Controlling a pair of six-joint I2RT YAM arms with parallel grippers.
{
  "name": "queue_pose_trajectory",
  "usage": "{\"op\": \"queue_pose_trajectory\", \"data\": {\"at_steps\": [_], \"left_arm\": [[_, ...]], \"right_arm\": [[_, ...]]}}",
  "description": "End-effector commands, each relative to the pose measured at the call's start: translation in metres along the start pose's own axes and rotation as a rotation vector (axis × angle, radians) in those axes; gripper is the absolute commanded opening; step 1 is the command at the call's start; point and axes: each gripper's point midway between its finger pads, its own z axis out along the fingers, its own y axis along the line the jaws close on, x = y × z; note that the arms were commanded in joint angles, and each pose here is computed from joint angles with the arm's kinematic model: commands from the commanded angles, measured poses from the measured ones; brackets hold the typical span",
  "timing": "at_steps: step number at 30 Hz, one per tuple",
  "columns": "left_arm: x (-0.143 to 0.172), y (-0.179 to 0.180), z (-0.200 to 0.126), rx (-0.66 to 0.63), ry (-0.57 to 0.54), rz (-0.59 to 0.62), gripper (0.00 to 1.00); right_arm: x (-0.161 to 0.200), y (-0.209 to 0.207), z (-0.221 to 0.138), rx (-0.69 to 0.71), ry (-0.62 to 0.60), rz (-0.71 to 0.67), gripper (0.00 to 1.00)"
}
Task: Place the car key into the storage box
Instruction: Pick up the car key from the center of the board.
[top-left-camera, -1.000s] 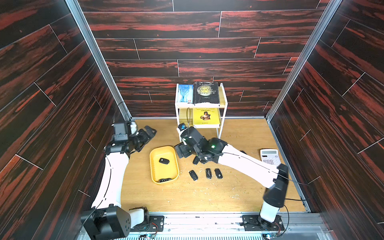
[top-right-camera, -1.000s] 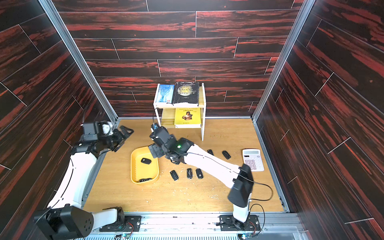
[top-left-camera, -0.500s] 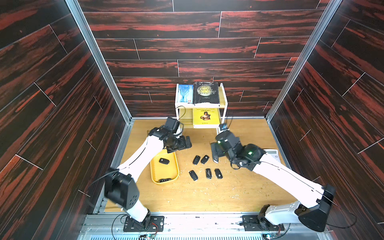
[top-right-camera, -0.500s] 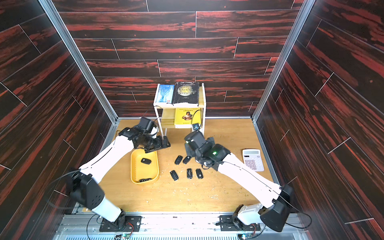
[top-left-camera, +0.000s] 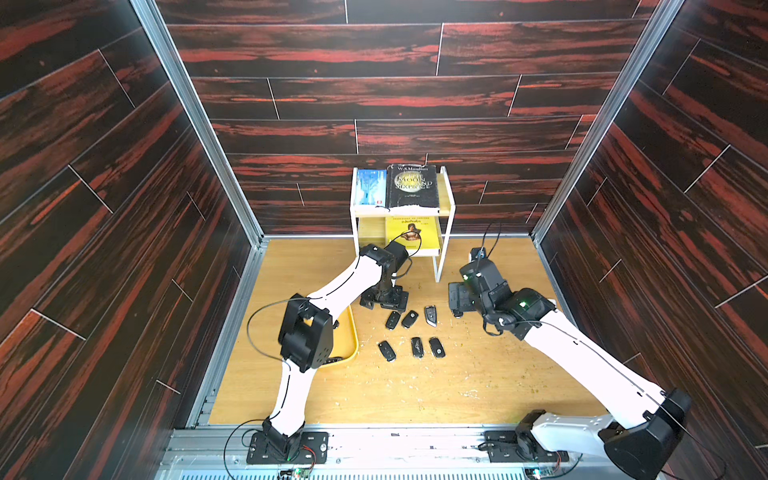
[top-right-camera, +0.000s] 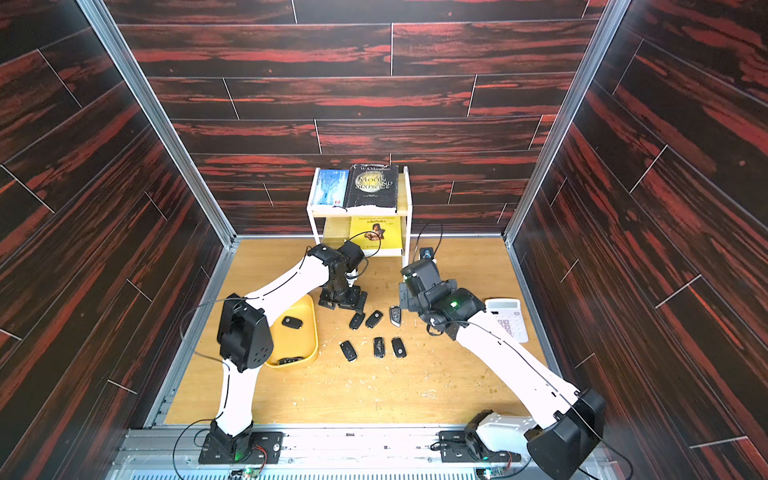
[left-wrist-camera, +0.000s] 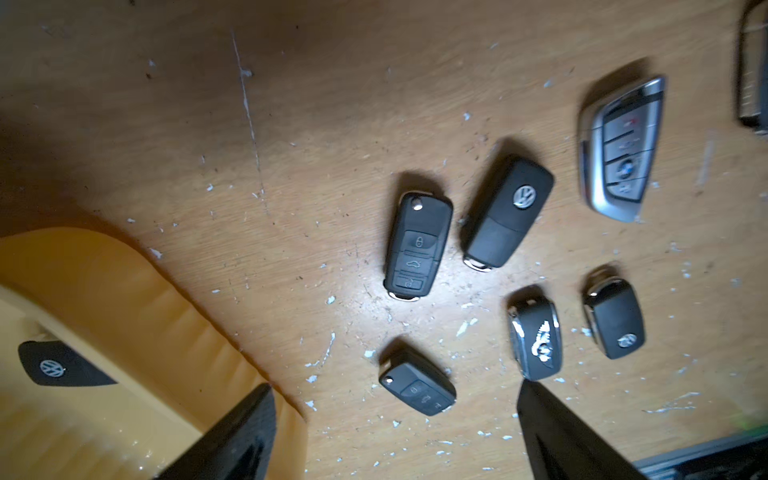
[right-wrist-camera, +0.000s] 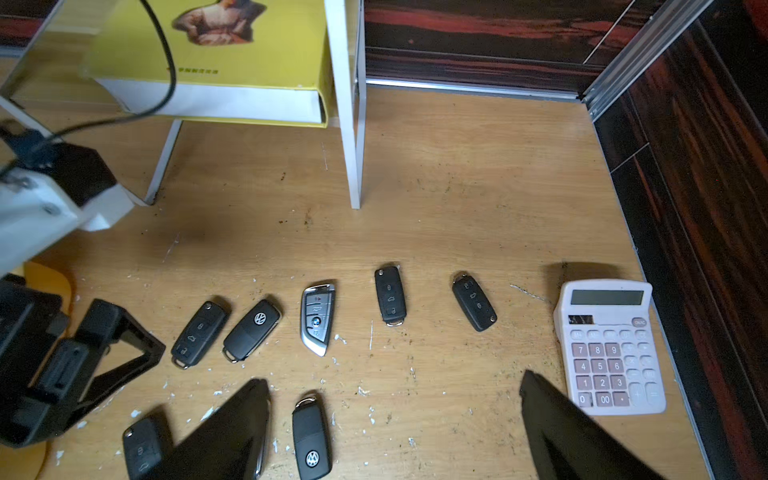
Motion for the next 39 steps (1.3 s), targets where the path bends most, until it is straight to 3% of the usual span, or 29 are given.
{"op": "queue_pose_trajectory", "data": {"at_steps": [1, 11, 25, 33, 35, 37, 39], "left_arm": [[0.012, 0.013, 0.005, -0.052, 0.069, 0.038, 0.93], [0.003, 0.007, 0.031, -0.051, 0.042, 0.092, 0.92], [-0.015, 0.005, 0.056, -0.03, -0.173, 0.082, 0.87], [-0.027, 0.005, 0.06, -0.039, -0.208, 0.076, 0.86], [-0.03, 0.003, 0.065, -0.037, -0.202, 0.077, 0.75], [-0.03, 0.002, 0.068, -0.037, -0.187, 0.079, 0.58], [-0.03, -0.001, 0.069, -0.033, -0.186, 0.084, 0.59]], "right_arm": [[-0.003, -0.011, -0.005, -0.023, -0.01, 0.039, 0.99], [0.002, -0.03, -0.002, -0.013, 0.005, 0.08, 0.98], [0.008, -0.043, 0.002, -0.032, 0.033, 0.116, 0.98], [0.013, -0.043, 0.004, -0.041, 0.045, 0.124, 0.98], [0.014, -0.044, 0.005, -0.04, 0.046, 0.125, 0.98], [0.013, -0.045, 0.005, -0.04, 0.045, 0.125, 0.98], [0.013, -0.045, 0.006, -0.04, 0.045, 0.126, 0.98]]}}
